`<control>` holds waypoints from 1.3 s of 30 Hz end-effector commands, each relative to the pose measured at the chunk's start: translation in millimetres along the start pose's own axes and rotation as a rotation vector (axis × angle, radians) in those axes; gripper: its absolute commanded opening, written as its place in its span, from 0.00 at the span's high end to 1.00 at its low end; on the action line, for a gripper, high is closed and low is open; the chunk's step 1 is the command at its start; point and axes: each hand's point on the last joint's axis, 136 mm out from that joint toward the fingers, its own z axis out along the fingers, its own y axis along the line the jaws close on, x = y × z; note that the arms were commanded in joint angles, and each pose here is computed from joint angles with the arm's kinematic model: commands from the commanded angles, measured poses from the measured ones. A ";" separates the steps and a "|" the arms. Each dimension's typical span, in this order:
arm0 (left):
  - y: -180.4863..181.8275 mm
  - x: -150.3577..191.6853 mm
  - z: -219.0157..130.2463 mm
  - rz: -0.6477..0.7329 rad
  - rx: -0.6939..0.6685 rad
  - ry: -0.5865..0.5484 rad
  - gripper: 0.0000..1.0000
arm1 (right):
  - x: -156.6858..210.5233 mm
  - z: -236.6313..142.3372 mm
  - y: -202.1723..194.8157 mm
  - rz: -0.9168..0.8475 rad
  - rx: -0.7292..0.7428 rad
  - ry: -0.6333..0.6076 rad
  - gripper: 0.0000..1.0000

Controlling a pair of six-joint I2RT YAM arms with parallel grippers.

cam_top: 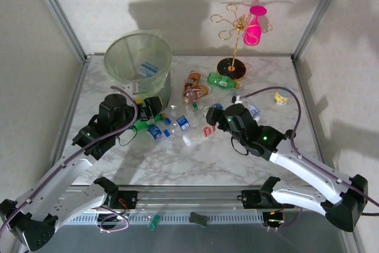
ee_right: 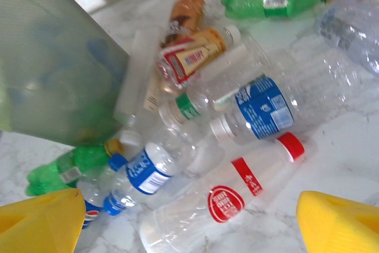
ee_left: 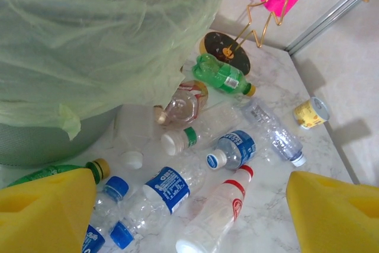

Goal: Put the plastic bottles in the bin

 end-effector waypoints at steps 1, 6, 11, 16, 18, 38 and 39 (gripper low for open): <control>1.0 -1.5 4.1 0.009 0.001 -0.032 0.17 | 20.0 12.3 -19.4 0.054 0.088 0.063 0.09; 13.2 8.4 8.8 0.034 -0.035 -0.031 0.18 | 31.5 22.7 -38.0 0.119 0.190 0.095 0.12; 13.8 9.4 9.0 0.046 -0.035 -0.030 0.18 | 34.0 33.3 -46.0 0.194 0.184 0.129 0.12; 15.8 12.8 8.5 0.054 -0.036 -0.026 0.18 | 32.0 46.2 -56.2 0.282 0.205 0.152 0.12; 14.8 12.4 7.1 0.052 -0.029 -0.029 0.18 | 27.8 53.1 -61.8 0.318 0.219 0.151 0.13; 7.2 17.5 6.4 0.045 0.024 -0.016 0.18 | -9.2 145.9 -104.9 0.639 0.280 0.098 0.14; 6.3 17.6 6.3 0.047 0.027 -0.016 0.18 | -11.1 148.3 -106.3 0.643 0.283 0.091 0.15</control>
